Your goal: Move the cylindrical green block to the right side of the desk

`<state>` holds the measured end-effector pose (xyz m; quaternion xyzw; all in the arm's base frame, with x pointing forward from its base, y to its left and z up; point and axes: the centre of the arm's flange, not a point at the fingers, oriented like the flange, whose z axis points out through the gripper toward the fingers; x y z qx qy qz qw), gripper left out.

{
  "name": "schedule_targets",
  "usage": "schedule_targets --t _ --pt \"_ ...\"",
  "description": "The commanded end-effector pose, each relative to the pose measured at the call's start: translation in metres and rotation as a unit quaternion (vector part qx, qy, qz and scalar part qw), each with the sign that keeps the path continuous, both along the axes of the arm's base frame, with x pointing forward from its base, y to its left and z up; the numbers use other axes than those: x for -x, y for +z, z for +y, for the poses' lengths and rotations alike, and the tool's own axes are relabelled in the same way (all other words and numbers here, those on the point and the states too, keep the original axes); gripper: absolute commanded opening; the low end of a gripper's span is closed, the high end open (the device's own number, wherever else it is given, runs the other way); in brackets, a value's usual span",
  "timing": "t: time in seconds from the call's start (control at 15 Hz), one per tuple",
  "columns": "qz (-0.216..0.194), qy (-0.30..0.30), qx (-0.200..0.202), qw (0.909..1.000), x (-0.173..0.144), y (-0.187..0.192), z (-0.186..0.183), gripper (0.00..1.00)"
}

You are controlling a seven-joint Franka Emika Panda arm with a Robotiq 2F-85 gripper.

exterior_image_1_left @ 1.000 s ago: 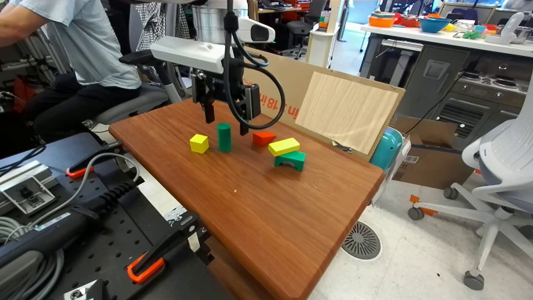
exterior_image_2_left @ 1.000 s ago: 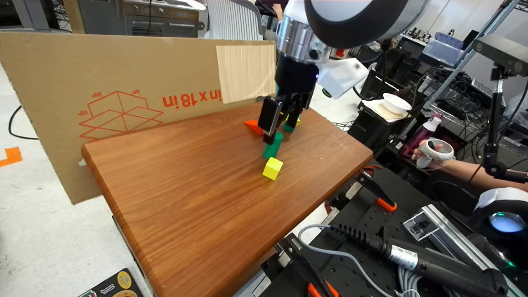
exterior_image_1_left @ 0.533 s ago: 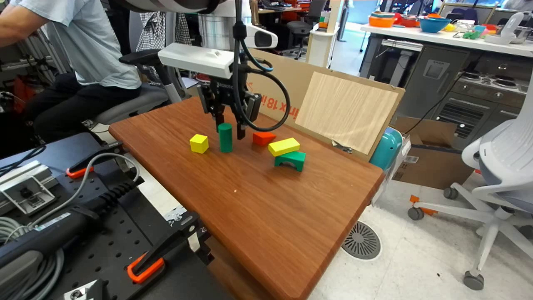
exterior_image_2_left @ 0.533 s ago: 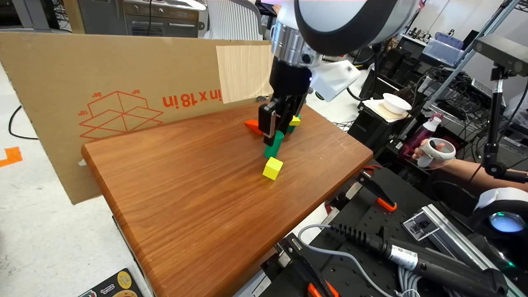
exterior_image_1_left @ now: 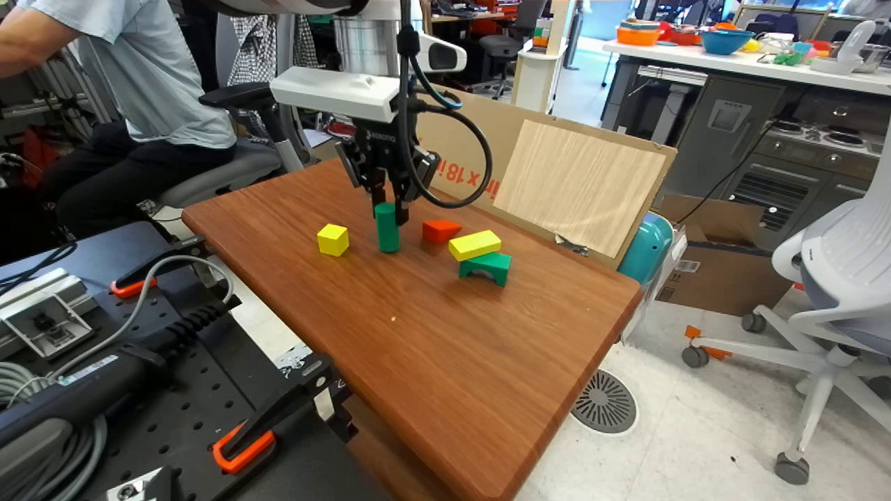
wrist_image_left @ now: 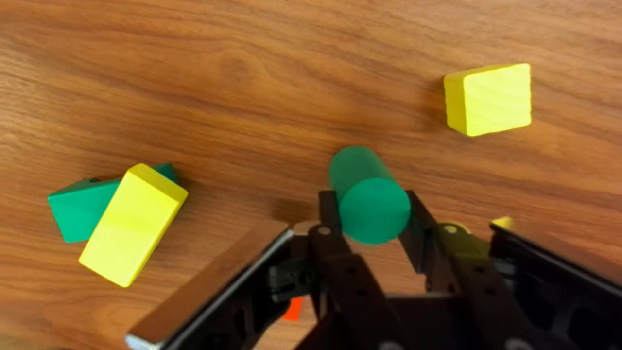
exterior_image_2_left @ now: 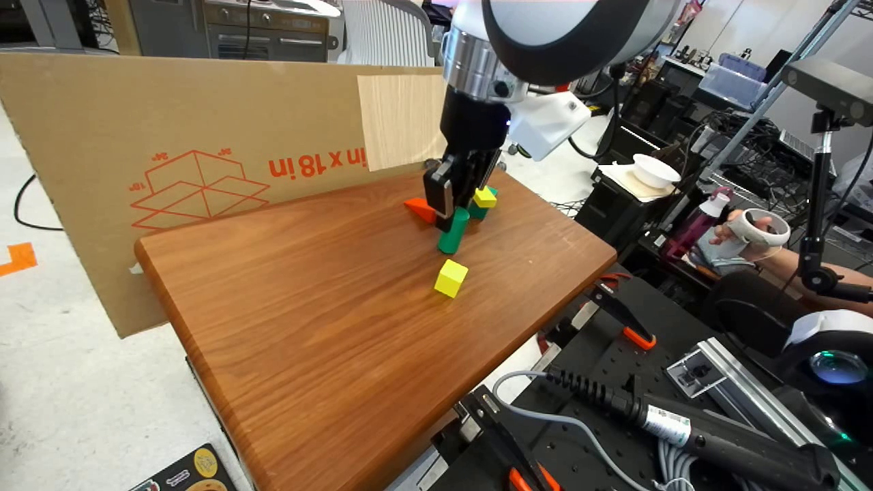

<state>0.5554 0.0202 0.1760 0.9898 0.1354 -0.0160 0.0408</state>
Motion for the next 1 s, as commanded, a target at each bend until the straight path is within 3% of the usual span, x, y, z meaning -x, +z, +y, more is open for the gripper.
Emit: schedule_targets --t 0.0,0.67,0.93 --pt "-0.016 0.002 0.012 0.9998 0.000 0.026 -0.002 0.09" --pt "-0.074 -0.014 -0.010 0.9971 -0.052 0.071 -0.005 0.09" --pt "-0.079 -0.027 -0.017 0.9964 -0.052 0.074 -0.011 0.09"
